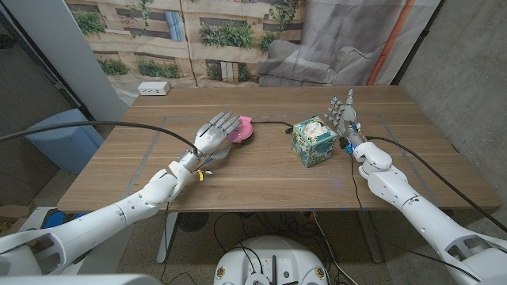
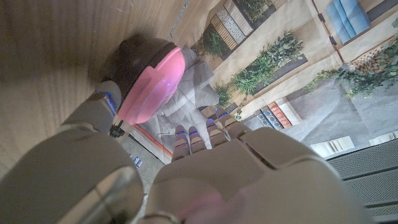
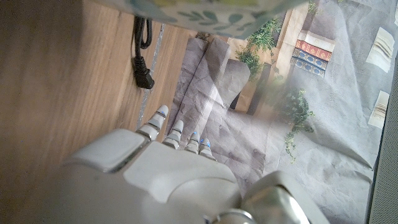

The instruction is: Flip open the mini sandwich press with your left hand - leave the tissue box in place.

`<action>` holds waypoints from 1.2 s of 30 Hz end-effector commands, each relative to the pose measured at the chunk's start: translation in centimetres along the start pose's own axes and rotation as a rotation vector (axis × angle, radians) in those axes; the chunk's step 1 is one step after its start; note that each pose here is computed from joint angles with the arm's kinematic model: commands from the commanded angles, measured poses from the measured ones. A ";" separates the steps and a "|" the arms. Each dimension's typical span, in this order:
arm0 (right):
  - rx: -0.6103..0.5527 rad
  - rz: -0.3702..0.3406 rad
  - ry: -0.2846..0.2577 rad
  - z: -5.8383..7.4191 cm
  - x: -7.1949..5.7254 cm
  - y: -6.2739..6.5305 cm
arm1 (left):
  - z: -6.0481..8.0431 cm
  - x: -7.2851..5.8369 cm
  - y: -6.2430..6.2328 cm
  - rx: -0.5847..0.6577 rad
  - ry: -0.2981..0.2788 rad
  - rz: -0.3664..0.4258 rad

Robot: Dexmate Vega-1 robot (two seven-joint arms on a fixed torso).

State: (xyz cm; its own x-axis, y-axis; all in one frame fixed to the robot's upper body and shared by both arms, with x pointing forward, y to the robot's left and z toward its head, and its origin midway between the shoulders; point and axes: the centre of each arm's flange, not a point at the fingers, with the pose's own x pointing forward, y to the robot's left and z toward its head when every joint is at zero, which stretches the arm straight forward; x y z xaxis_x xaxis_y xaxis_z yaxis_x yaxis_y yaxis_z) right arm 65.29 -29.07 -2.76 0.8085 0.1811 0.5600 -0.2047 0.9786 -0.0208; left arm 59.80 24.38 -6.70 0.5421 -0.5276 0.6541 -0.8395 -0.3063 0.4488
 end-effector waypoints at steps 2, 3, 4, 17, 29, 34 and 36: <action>0.000 0.000 0.000 0.0 0.0 0.0 | 0.6 0.5 -0.2 -0.020 0.044 -0.023; 0.000 0.000 0.000 0.0 0.0 0.0 | 0.7 0.5 -0.2 -0.022 0.045 -0.023; 0.000 0.000 0.000 0.0 0.0 0.0 | 0.7 0.5 -0.1 -0.026 0.047 -0.023; 0.000 0.000 0.000 0.0 0.0 0.0 | 1.2 1.1 0.2 -0.045 0.044 -0.019; 0.000 0.000 0.000 0.0 0.0 0.0 | 1.0 2.0 0.7 -0.055 0.039 -0.005; 0.000 0.000 0.000 0.0 0.0 0.0 | 0.8 2.2 0.9 -0.055 0.038 -0.007; 0.000 0.000 0.000 0.0 0.0 0.0 | 0.7 2.2 1.0 -0.053 0.037 -0.008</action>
State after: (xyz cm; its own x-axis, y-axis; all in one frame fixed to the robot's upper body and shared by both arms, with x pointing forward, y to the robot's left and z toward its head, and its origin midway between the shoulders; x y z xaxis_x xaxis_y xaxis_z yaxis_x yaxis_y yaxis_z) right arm 65.30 -29.09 -2.77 0.8084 0.1807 0.5602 -0.2045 0.9787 -0.0205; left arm 60.25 22.51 -5.92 0.5499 -0.4924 0.6746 -0.8334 -0.2700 0.4823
